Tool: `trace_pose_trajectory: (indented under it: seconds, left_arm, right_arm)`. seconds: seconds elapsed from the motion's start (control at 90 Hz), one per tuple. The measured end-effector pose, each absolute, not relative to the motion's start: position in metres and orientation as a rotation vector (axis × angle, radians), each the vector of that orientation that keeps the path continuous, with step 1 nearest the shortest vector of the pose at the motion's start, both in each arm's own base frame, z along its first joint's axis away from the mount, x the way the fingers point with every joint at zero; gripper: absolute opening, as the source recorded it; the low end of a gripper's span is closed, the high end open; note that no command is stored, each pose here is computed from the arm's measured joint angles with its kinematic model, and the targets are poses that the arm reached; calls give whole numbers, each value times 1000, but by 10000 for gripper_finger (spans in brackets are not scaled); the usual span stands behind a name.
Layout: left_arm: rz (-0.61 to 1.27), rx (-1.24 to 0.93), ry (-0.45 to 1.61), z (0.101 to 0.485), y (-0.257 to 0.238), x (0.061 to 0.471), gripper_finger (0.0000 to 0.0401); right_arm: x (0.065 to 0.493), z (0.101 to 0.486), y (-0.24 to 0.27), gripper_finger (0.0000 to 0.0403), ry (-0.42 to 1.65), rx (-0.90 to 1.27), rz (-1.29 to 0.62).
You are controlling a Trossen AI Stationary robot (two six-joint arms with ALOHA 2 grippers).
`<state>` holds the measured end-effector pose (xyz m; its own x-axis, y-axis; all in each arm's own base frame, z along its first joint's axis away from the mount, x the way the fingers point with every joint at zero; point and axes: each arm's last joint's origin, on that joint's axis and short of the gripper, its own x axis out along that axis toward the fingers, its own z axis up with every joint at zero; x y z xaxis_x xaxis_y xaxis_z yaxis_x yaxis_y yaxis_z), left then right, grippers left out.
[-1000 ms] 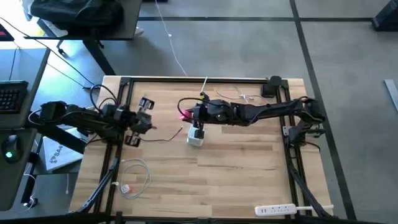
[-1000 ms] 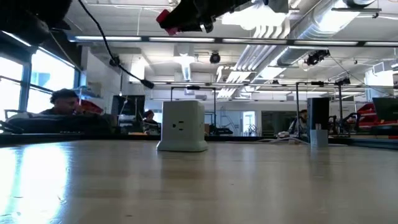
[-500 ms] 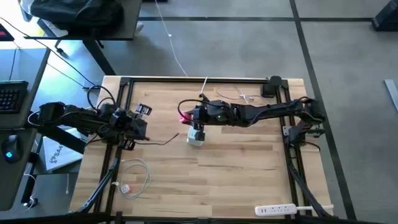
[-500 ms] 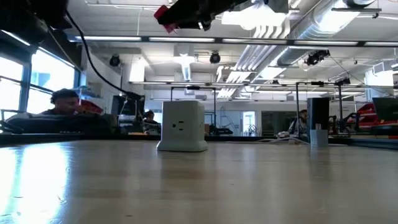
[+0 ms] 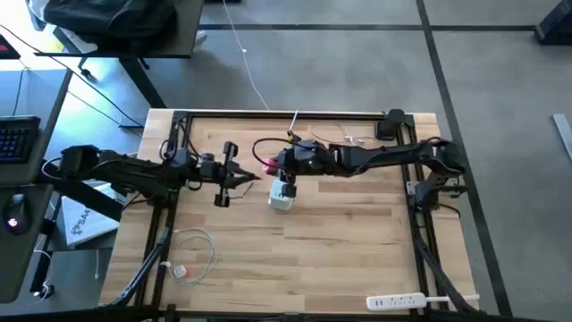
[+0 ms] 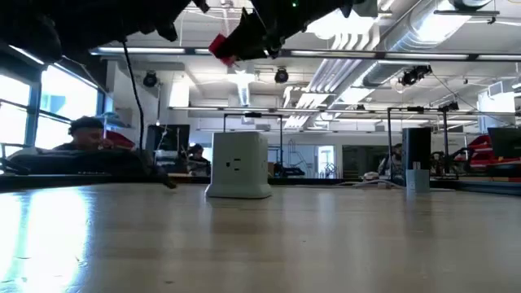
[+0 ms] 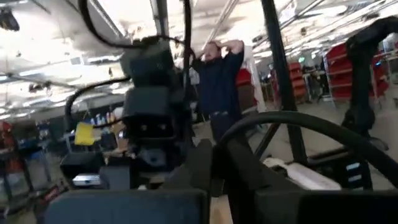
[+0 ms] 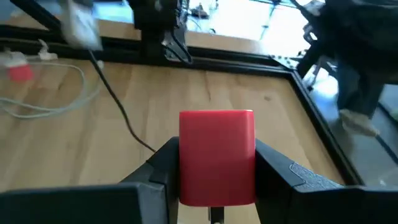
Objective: Insert USB
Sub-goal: Insert the black charger cable into the pink charger adapter
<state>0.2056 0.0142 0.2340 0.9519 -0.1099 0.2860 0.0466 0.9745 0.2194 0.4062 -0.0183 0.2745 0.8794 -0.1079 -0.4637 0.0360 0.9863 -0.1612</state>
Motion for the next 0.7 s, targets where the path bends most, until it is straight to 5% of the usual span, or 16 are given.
trace_pose_trajectory:
  seconds: [0.7]
  left_arm:
    - [61, 202, -193, 223, 19, 210, 3]
  right_arm:
    - [408, 267, -19, 115, 537, -294, -87]
